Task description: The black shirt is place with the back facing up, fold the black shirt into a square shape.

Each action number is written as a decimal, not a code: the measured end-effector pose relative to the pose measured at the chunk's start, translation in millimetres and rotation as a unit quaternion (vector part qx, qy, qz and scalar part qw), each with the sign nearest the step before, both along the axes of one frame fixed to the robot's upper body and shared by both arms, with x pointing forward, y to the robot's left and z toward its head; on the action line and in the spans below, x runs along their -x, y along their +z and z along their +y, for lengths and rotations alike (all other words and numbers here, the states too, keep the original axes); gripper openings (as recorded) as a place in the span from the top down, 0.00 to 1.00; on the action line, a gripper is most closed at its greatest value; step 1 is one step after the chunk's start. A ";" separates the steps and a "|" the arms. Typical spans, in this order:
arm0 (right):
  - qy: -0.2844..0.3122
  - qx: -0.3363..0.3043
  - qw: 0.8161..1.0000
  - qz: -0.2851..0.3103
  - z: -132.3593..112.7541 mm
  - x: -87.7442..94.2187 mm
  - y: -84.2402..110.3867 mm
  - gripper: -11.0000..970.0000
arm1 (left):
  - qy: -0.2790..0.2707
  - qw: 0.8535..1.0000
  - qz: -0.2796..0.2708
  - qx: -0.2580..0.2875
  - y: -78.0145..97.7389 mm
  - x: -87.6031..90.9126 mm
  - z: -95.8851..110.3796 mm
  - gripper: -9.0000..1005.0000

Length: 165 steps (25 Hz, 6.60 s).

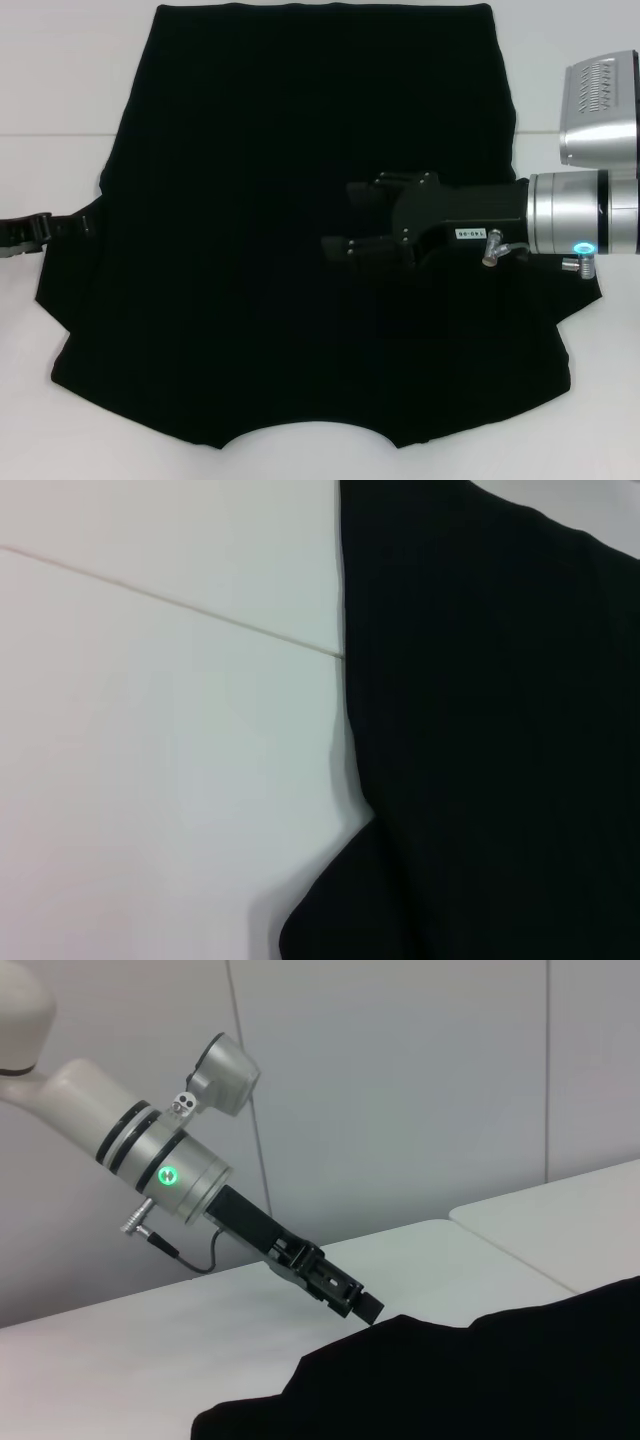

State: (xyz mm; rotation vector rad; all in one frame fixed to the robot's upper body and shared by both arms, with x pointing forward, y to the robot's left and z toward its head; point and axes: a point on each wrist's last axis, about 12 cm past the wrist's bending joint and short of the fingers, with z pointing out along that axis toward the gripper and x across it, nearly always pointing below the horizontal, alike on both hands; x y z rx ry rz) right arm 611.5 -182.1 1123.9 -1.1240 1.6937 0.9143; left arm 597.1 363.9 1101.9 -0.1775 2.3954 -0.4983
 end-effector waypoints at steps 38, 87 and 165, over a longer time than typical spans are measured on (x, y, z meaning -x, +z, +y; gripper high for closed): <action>-0.006 0.001 1.000 -0.004 0.9 -1.6 -0.6 0.04 | 0.011 0.999 0.024 -0.032 -14.9 0.7 -0.9 0.11; -0.012 -0.005 1.000 -0.012 -0.6 -4.1 3.5 0.04 | -0.001 0.999 0.033 -0.040 -22.1 2.5 -7.3 0.87; -0.032 -0.033 0.999 -0.023 1.0 -8.8 8.9 0.04 | 0.069 0.994 0.001 -0.084 -5.4 9.8 35.6 0.99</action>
